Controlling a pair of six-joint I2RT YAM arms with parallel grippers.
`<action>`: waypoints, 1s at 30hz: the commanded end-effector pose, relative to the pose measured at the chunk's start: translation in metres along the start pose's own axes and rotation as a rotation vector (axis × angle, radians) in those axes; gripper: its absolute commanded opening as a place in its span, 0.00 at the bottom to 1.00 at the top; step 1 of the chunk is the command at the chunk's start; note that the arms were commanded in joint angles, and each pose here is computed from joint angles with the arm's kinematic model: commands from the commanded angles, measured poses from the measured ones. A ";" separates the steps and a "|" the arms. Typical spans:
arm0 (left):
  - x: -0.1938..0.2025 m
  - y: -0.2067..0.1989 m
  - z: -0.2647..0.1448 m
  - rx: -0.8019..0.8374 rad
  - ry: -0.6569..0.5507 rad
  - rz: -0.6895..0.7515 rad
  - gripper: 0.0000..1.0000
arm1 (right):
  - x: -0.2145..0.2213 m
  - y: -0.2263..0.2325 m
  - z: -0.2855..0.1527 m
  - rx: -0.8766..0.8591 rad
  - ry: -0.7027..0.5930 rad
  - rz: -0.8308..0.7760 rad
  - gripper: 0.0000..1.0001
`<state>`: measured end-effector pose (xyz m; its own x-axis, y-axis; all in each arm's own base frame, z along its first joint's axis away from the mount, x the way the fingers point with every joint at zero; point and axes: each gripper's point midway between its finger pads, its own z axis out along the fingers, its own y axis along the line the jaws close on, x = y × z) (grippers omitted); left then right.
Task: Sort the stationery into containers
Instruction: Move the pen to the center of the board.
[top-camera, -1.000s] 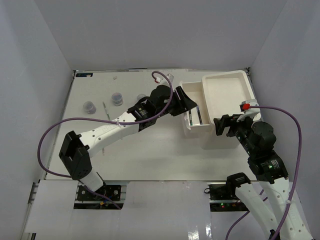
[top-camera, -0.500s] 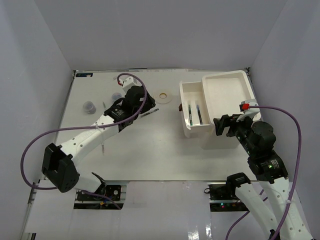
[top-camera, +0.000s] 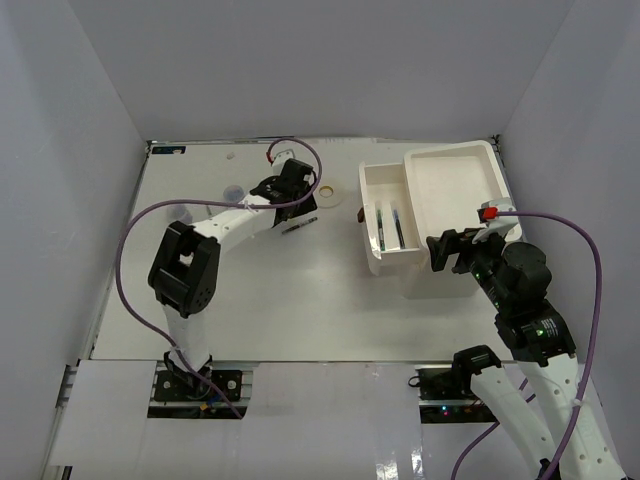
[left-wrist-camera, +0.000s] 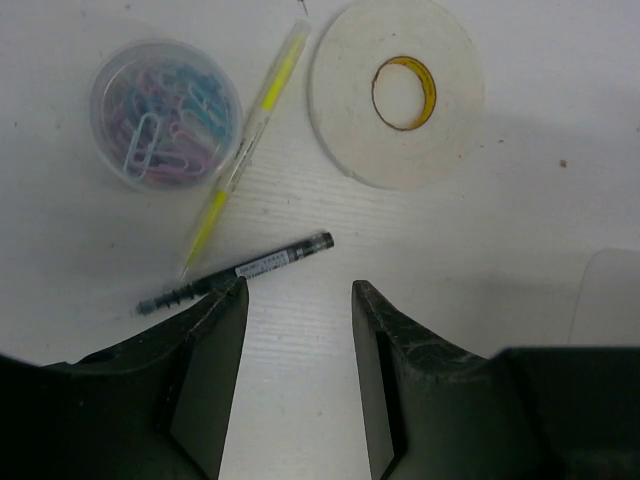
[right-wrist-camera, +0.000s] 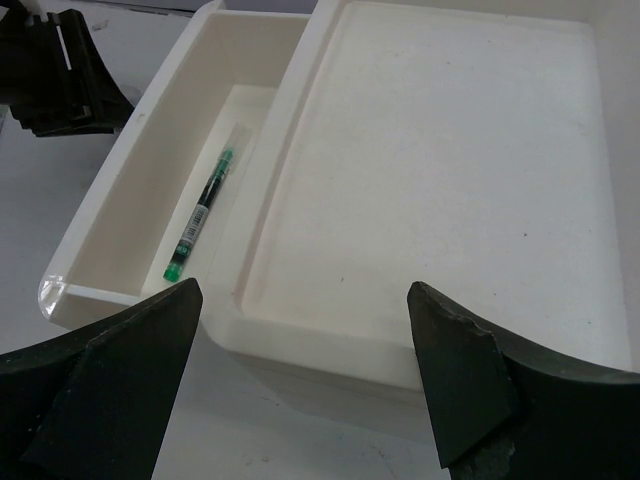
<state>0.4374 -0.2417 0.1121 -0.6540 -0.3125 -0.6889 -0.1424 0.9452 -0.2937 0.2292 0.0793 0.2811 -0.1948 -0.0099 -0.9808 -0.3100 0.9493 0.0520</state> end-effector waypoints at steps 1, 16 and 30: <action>-0.027 -0.018 0.007 0.057 -0.039 0.031 0.56 | 0.009 0.000 0.000 -0.001 0.041 0.000 0.90; 0.020 -0.019 0.060 0.074 0.111 0.115 0.55 | 0.015 0.000 0.002 0.001 0.052 0.000 0.90; 0.065 -0.008 0.058 0.167 0.222 0.236 0.49 | 0.018 0.002 0.001 -0.009 0.059 0.008 0.90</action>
<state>0.4551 -0.2742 0.0314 -0.7837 -0.0977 -0.6134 0.0786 0.9640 -0.2539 0.2300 0.0802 0.2804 -0.1940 -0.0165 -0.9809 -0.3155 0.9478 0.0465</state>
